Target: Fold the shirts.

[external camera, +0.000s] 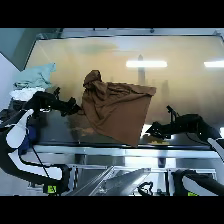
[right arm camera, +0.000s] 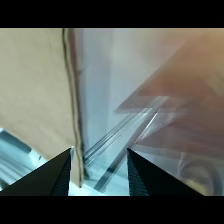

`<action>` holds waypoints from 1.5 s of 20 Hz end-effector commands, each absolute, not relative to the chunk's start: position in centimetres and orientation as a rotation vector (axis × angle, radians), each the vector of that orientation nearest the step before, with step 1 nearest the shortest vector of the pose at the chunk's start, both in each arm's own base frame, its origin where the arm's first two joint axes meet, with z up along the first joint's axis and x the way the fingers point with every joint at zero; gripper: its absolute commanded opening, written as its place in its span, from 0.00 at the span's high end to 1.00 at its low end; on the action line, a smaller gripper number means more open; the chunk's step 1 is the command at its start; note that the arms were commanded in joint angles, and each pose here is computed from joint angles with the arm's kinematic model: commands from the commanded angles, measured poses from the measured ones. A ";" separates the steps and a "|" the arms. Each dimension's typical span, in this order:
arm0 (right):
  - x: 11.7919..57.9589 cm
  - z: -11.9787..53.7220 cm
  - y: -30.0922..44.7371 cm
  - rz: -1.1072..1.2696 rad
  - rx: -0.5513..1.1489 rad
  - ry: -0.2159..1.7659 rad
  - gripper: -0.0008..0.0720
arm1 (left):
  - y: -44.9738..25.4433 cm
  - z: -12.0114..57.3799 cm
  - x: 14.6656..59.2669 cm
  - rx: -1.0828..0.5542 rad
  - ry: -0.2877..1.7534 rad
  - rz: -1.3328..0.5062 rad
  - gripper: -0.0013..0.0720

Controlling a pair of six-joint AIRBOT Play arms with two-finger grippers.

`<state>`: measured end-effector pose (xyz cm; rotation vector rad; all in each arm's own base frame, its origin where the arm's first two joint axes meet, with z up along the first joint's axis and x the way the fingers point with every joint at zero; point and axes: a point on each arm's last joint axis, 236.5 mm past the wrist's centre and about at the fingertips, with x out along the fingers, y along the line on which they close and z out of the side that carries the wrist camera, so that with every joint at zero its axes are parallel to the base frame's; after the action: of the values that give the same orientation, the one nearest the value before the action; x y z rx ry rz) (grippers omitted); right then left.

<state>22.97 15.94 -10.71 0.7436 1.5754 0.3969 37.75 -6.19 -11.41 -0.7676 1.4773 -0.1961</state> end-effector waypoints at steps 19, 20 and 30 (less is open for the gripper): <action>28.1 -6.0 25.0 0.672 0.626 1.459 0.97 | -5.8 0.8 41.7 -0.659 1.222 -0.307 0.95; 30.3 -2.3 24.9 0.718 0.622 1.369 0.97 | -5.5 4.2 42.1 -0.630 1.140 -0.316 0.95; 24.1 56.6 12.0 0.576 -0.032 -0.176 0.97 | -7.4 62.7 14.9 -0.015 -0.453 -0.279 0.96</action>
<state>33.72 14.03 45.04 0.2187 0.1642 0.7177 28.92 -5.99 51.50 -0.1733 -0.0722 -0.3286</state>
